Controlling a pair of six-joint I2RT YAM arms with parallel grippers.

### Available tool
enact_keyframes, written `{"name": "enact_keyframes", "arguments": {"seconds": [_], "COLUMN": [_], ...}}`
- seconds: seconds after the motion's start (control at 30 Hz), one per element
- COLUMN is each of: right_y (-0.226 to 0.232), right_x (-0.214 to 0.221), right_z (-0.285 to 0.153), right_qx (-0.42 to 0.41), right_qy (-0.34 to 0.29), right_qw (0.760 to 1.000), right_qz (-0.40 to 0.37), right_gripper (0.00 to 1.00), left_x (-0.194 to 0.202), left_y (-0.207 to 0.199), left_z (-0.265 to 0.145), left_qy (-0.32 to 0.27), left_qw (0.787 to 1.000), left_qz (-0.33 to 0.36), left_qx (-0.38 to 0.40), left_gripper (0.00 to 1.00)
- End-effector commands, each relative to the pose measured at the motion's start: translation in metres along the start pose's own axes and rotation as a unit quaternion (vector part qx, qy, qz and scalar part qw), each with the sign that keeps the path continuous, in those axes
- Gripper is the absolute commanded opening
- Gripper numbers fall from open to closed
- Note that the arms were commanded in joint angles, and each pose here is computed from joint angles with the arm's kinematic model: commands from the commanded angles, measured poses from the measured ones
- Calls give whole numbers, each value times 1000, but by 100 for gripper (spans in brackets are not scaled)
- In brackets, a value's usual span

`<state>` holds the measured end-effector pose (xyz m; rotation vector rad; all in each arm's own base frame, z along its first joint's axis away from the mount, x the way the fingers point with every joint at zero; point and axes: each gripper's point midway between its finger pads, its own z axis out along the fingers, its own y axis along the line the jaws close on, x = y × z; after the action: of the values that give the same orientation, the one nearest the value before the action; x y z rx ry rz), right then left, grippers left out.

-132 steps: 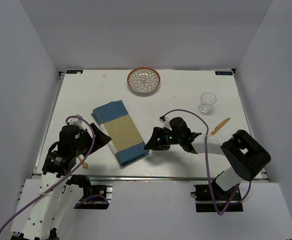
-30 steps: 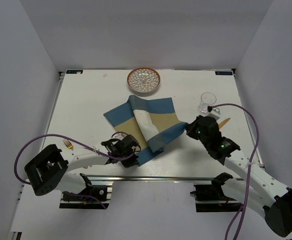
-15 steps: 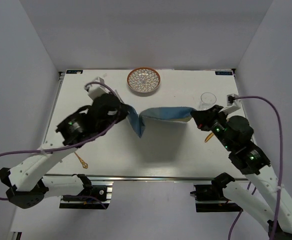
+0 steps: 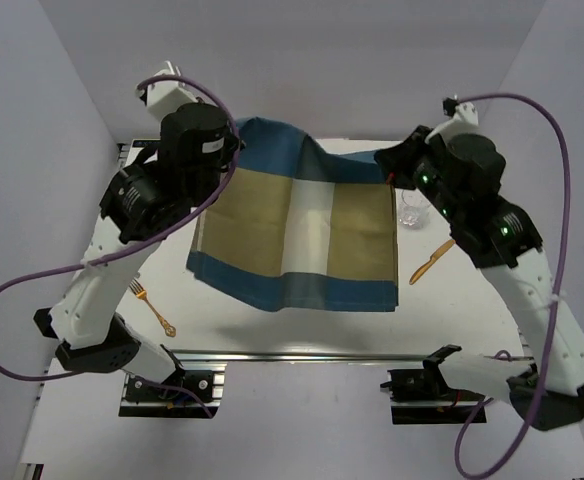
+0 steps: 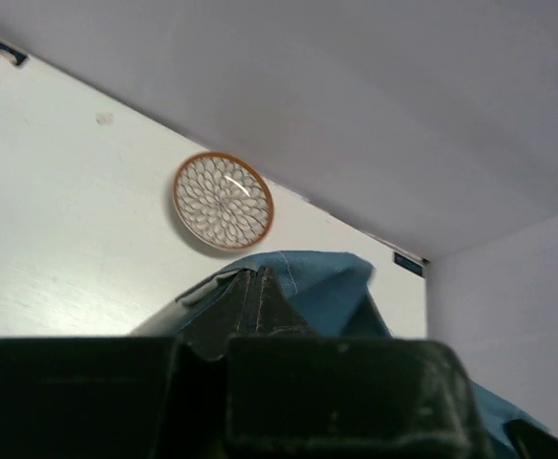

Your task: Set the dinner table for one person

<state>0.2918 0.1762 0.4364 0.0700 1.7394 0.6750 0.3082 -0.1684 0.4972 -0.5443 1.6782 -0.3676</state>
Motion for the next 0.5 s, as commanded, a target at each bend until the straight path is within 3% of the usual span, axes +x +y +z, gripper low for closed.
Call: {"name": "enact_keyframes", "arguments": {"seconds": [0.0,0.27,0.4,0.43,0.47], "right_y": [4,28,14,14,11], "right_x": [-42,-80,-55,-62,-53], "right_z": [0,56,77,69,70], "right_qx": [9,-52,-73,-89,-99], "right_qy": [-34,-29,2,-21,-23], "right_qw": [999,996,994,991,990], "right_qz": [-25,-65,-85,-96,-102], "right_gripper": [0,0,0,0,0], "left_x": [-29,-64,-65,-34,-49], "left_y": [-2,-20,-11,0,5], "left_z": [14,73,86,99,86], "left_qy": [-53,-124,-129,-104,-127], "left_qw": [998,989,987,988,988], "left_qz": [20,73,92,115,86], "left_qx": [-3,13,14,4,20], "left_gripper": [0,0,0,0,0]}}
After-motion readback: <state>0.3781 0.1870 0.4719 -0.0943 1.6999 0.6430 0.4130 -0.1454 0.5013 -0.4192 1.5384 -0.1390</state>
